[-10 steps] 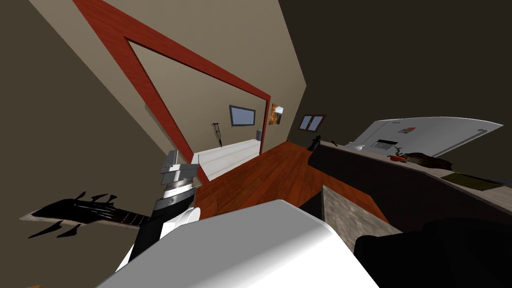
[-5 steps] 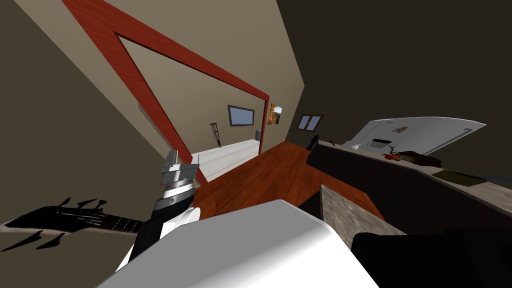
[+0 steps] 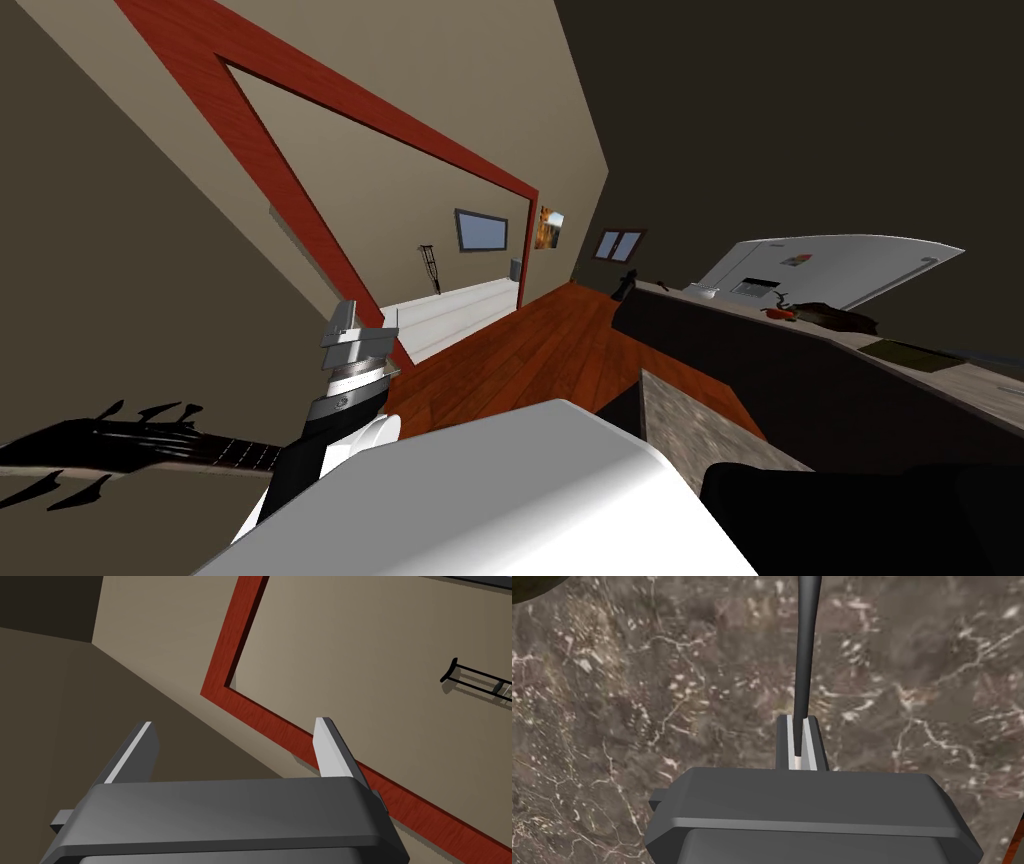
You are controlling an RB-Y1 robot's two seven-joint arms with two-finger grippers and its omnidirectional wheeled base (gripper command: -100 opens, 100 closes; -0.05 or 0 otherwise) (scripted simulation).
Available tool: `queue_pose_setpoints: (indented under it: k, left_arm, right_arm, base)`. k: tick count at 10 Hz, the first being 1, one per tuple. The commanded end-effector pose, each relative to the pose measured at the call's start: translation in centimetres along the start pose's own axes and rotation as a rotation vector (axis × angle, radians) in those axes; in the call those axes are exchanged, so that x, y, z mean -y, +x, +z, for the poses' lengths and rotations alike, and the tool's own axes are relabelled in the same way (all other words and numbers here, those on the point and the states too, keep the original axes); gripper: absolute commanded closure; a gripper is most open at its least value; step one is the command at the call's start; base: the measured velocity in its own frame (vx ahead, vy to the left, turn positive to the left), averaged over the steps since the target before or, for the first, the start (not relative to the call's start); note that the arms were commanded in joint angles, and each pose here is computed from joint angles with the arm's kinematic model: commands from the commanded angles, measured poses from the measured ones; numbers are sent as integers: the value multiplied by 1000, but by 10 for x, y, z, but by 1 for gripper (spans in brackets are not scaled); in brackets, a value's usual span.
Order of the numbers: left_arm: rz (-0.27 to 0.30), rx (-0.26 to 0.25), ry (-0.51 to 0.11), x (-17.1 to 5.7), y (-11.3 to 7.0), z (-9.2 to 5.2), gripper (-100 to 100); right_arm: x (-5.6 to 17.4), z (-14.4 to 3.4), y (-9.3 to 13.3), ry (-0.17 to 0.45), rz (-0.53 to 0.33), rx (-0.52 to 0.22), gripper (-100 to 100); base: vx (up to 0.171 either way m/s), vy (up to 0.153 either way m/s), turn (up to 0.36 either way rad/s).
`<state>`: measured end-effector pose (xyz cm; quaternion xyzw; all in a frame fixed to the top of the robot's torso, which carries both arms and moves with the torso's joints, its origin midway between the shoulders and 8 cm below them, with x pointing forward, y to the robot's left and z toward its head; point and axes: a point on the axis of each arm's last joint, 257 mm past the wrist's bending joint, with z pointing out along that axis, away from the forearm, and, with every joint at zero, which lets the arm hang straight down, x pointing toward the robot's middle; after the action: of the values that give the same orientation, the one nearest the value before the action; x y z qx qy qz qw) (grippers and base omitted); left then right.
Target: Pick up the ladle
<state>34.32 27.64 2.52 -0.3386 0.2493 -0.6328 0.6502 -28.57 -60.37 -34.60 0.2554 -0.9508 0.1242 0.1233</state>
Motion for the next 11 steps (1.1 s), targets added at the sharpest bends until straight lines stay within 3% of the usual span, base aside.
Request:
queue_pose_setpoints:
  k: [1, 3, 4, 5, 11]
  left_arm:
    - [0, 0, 0, 0, 0, 0, 0]
    - [0, 0, 0, 0, 0, 0, 0]
    - [0, 0, 0, 0, 0, 0, 0]
    - [0, 0, 0, 0, 0, 0, 0]
    - [0, 0, 0, 0, 0, 0, 0]
  right_arm:
    - [0, 0, 0, 0, 0, 0, 100]
    - [-1, 0, 0, -2, 4, 0, 100]
    - [-1, 0, 0, -1, 4, 0, 0]
    - [-2, -6, 1, -12, 7, -4, 100]
    - [-3, -20, 2, -31, 25, -15, 100]
  base:
    - [2, -3, -12]
    - [0, 0, 0]
    - [0, 0, 0]
    - [-14, 12, 61]
    - [-13, 12, 41]
